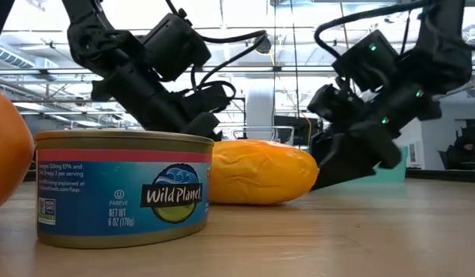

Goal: Pick & Place Food Item
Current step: Put the top blue tuna can into the green bin

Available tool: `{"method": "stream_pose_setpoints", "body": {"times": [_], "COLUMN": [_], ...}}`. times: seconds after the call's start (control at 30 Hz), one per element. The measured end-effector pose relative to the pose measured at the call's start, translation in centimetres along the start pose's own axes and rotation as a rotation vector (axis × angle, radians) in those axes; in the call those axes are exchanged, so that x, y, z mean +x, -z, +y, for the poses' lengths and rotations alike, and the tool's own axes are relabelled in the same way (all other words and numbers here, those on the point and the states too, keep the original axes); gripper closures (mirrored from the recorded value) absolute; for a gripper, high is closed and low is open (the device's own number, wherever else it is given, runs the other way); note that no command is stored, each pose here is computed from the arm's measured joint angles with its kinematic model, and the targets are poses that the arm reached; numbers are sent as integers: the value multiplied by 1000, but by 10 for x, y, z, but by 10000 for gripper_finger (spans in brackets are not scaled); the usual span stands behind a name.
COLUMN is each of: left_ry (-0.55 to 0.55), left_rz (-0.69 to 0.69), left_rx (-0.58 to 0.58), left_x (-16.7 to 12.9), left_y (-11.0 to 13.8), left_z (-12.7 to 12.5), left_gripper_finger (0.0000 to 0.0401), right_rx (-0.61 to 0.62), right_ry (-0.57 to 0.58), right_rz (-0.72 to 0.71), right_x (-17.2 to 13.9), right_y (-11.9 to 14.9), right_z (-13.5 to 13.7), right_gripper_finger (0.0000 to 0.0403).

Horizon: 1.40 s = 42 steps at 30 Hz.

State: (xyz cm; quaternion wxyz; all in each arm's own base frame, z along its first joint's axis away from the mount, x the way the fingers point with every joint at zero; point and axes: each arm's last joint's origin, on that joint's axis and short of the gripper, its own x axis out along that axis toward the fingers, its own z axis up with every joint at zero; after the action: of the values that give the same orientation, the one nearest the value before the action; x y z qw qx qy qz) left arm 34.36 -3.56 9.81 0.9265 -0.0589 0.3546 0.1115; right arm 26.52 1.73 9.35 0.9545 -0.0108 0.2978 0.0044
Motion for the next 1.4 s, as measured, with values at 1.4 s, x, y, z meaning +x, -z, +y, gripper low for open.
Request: {"method": "stream_pose_setpoints", "body": {"times": [1.4], "left_ry": [43], "left_rz": [-95], "left_rx": [28], "left_x": [5], "left_y": [-17], "left_z": [12], "left_gripper_finger": [116], "right_rx": [63], "right_ry": [-67], "right_rz": [-239], "right_x": [13], "right_y": [-14], "right_z": [-11], "right_gripper_finger": [89]}}
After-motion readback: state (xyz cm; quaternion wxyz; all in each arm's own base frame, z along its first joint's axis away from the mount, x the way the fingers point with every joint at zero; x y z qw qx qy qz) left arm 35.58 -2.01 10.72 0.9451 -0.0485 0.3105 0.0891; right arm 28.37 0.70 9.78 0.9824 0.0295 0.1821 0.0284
